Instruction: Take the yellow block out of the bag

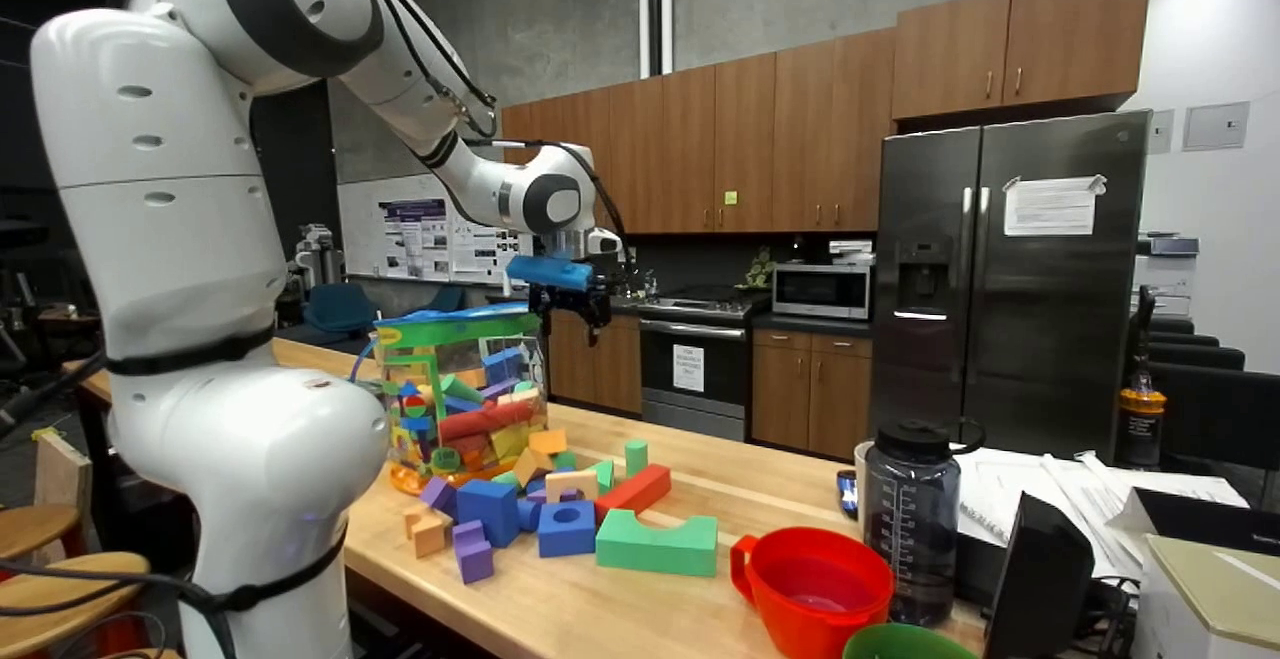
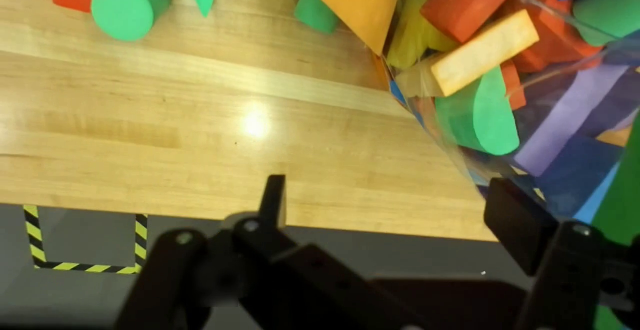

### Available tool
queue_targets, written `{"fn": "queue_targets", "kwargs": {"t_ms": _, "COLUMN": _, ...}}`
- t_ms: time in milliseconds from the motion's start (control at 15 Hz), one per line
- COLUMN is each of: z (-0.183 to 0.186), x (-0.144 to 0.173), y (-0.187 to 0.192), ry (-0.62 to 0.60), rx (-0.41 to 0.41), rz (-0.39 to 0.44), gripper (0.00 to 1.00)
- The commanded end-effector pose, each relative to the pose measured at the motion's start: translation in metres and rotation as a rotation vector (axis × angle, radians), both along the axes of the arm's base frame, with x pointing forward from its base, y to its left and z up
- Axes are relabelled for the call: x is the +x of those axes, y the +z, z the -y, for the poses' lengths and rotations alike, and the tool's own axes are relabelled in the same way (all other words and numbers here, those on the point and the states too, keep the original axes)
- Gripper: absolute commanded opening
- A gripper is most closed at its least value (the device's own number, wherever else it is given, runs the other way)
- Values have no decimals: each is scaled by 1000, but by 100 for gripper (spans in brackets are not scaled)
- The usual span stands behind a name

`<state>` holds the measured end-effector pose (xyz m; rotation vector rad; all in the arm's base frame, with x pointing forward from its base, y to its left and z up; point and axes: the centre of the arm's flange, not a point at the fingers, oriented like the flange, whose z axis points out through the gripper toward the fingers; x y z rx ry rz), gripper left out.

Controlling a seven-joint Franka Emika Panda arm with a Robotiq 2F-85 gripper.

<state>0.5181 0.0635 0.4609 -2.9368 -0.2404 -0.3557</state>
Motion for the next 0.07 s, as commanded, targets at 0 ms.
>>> {"fn": "queue_targets", "kwargs": {"t_ms": 0, "z": 2, "x": 2, "y": 5, "ry": -6, "rx": 2, "rz": 10, "gripper": 100}}
